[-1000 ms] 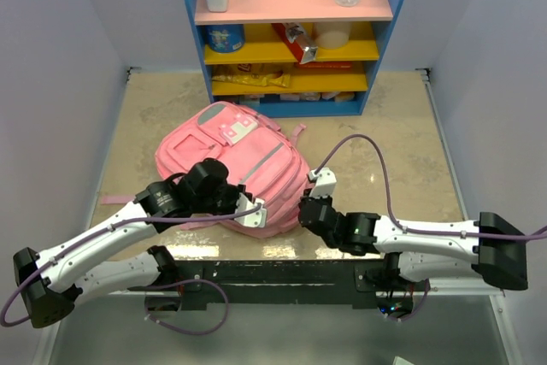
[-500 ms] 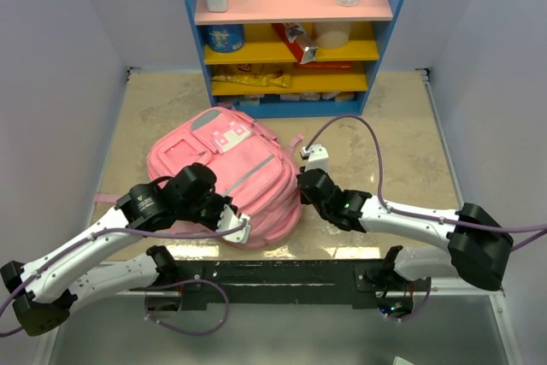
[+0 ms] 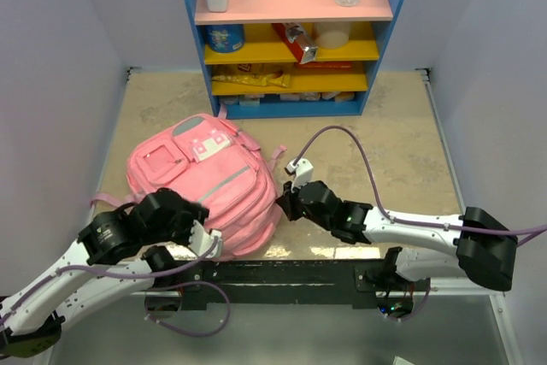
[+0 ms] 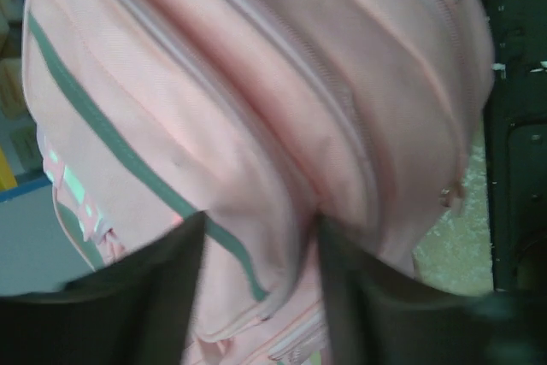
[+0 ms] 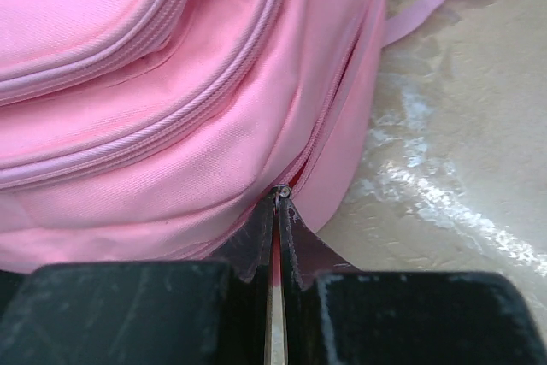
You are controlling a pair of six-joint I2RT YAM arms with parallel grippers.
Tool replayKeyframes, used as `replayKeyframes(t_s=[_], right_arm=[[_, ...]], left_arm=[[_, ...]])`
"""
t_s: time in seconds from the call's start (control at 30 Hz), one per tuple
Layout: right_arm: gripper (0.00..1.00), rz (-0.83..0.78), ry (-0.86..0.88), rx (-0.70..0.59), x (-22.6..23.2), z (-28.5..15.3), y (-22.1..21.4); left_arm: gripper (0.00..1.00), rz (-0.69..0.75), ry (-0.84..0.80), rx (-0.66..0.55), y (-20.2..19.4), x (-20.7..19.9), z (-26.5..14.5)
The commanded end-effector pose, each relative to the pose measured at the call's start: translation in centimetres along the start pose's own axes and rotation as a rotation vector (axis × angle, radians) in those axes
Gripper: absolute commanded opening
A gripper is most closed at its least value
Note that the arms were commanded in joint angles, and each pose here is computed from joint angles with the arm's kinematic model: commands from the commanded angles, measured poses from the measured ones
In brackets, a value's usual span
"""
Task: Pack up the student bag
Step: Zip the student bag at the center of the board.
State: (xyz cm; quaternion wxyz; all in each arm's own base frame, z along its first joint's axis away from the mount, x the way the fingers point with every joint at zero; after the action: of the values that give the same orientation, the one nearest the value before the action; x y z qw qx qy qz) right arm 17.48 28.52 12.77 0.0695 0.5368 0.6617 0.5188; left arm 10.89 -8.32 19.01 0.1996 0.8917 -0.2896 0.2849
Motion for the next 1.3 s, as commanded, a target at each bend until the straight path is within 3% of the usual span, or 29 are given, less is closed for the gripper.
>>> replayKeyframes(t_s=[0.0, 0.17, 0.3, 0.37, 0.47, 0.53, 0.63, 0.67, 0.8, 0.93, 1.07, 1.27], right_arm=[[0.0, 0.035, 0.126, -0.03, 3.3, -0.2, 0.1], [0.0, 0.054, 0.123, -0.028, 2.7, -0.6, -0.8], [0.0, 0.062, 0.126, -0.035, 2.5, -0.8, -0.8], [0.0, 0.064, 0.131, -0.035, 2.6, -0.8, -0.9], [0.0, 0.069, 0.128, -0.037, 2.5, -0.7, -1.0], [0.0, 0.067, 0.12, -0.042, 2.3, -0.7, -1.0], [0.0, 0.066, 0.109, -0.056, 2.0, -0.8, -0.8], [0.0, 0.065, 0.108, -0.057, 1.9, -0.8, -0.9], [0.0, 0.061, 0.106, -0.055, 1.7, -1.0, -1.0], [0.0, 0.06, 0.098, -0.074, 1.5, -1.4, -0.5], [0.0, 0.072, 0.095, -0.098, 1.4, -1.8, -0.1], [0.0, 0.076, 0.095, -0.106, 1.4, -1.8, 0.2]], left_arm=[[1.0, -0.203, 0.125, 0.079, 0.1, 4.9, 0.3], [1.0, -0.385, 0.251, -0.036, 3.1, 11.7, -1.1], [1.0, -0.54, 0.114, -0.071, 5.2, 13.4, 1.7], [1.0, -0.569, 0.128, -0.089, 5.8, 14.7, 2.2], [1.0, -0.526, 0.073, -0.217, 8.0, 15.6, 2.2], [1.0, -0.431, -0.081, -0.324, 9.8, 13.3, 1.7], [1.0, -0.377, -0.263, -0.359, 10.4, 10.4, 1.1], [1.0, -0.385, -0.277, -0.338, 10.1, 10.1, 1.4], [1.0, -0.538, -0.013, -0.222, 8.5, 14.5, 4.1], [1.0, -0.648, 0.083, -0.1, 7.0, 16.2, 7.5], [1.0, -0.714, 0.031, -0.009, 6.4, 15.6, 11.0], [1.0, -0.752, 0.078, 0.091, 4.6, 14.4, 12.0]])
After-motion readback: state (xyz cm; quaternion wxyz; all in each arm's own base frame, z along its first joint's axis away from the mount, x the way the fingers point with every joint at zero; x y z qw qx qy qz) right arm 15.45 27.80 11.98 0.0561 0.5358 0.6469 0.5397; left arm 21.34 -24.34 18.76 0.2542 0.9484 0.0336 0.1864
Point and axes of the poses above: each gripper's point midway between its finger pads, its own z axis out along the fingers, its own x axis along the line the jaws close on, y = z × x, the point moved 3 cm from there along -z, back along the fingers, and after that the axes turned 14 degrees about z, right-handed, at the moved point
